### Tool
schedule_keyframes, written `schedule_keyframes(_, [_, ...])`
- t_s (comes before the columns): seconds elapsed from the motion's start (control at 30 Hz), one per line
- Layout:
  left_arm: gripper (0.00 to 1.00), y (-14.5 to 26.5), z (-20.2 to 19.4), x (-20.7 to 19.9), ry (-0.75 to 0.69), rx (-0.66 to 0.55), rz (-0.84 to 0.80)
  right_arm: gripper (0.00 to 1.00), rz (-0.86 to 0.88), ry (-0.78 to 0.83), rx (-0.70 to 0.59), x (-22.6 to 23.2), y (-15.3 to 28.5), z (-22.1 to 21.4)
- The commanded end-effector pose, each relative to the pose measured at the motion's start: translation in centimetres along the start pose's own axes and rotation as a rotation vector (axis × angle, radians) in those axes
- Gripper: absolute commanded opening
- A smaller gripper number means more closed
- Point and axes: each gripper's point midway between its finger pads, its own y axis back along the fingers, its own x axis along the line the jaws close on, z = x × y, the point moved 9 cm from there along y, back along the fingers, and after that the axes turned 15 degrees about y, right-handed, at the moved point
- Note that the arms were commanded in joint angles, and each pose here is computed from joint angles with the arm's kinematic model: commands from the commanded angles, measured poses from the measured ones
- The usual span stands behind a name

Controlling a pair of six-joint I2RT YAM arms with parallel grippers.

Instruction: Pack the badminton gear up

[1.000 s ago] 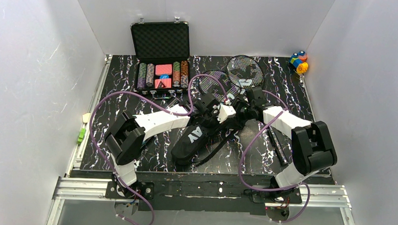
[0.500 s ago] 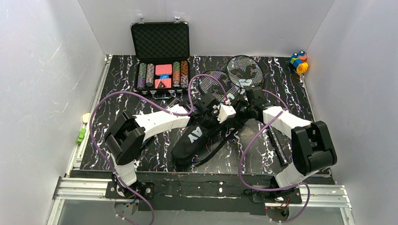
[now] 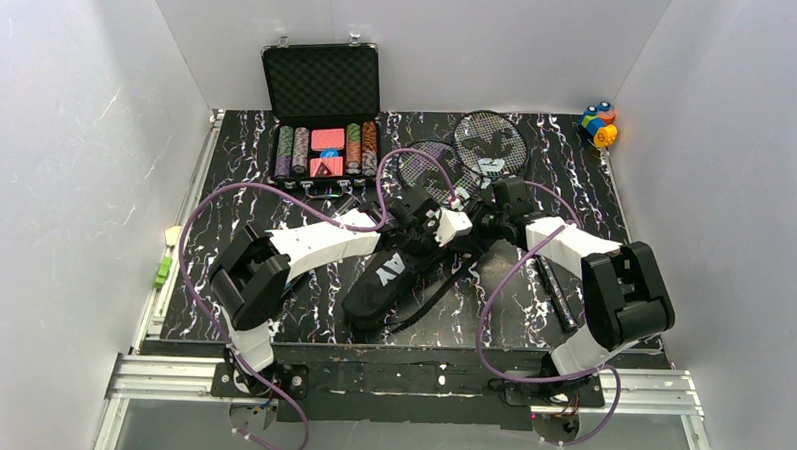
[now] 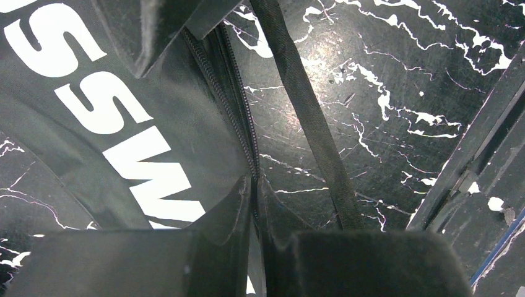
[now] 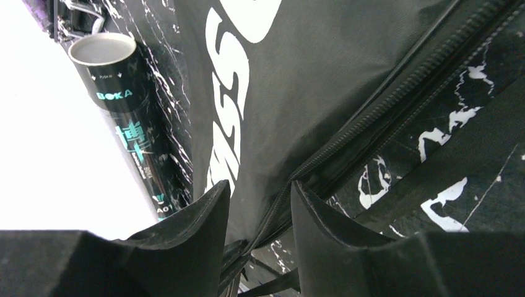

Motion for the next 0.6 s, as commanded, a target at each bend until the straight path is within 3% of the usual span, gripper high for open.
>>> schedule_keyframes(0.0, [0.00,3.5,1.7,-1.4,-0.017,-0.097,-0.044,0.46,-0.011,-0.015,-0.071,-0.7,-1.2,0.2])
schedule_keyframes(0.13, [0.00,3.7,1.7,-1.5,-0.010,-0.094,-0.053,0.37,-0.008,-0.019,-0.109,-0.9,-1.3,0.4])
schedule_keyframes(0.23, [0.01,3.7,1.6,-1.5,-0.006,-0.091,-0.050,0.24,0.002,-0.013,-0.127,-0.6,-1.0,0.5])
schedule_keyframes(0.3, [0.18,3.7,1.6,-1.4,-0.002,-0.090,-0.038,0.11,0.008,-0.003,-0.133,-0.3,-0.8,0.4])
schedule_keyframes(0.37, [0.23,3.7,1.7,-1.3,0.000,-0.091,-0.022,0.01,0.014,0.005,-0.137,0.0,-0.5,0.3])
schedule_keyframes(0.47, [0.43,3.7,1.9,-1.1,0.003,-0.098,0.005,0.01,0.033,0.022,-0.148,0.5,0.2,0.1])
schedule_keyframes(0.57, [0.56,3.9,2.3,-0.9,-0.002,-0.109,0.027,0.01,0.050,0.037,-0.156,1.2,0.9,-0.1])
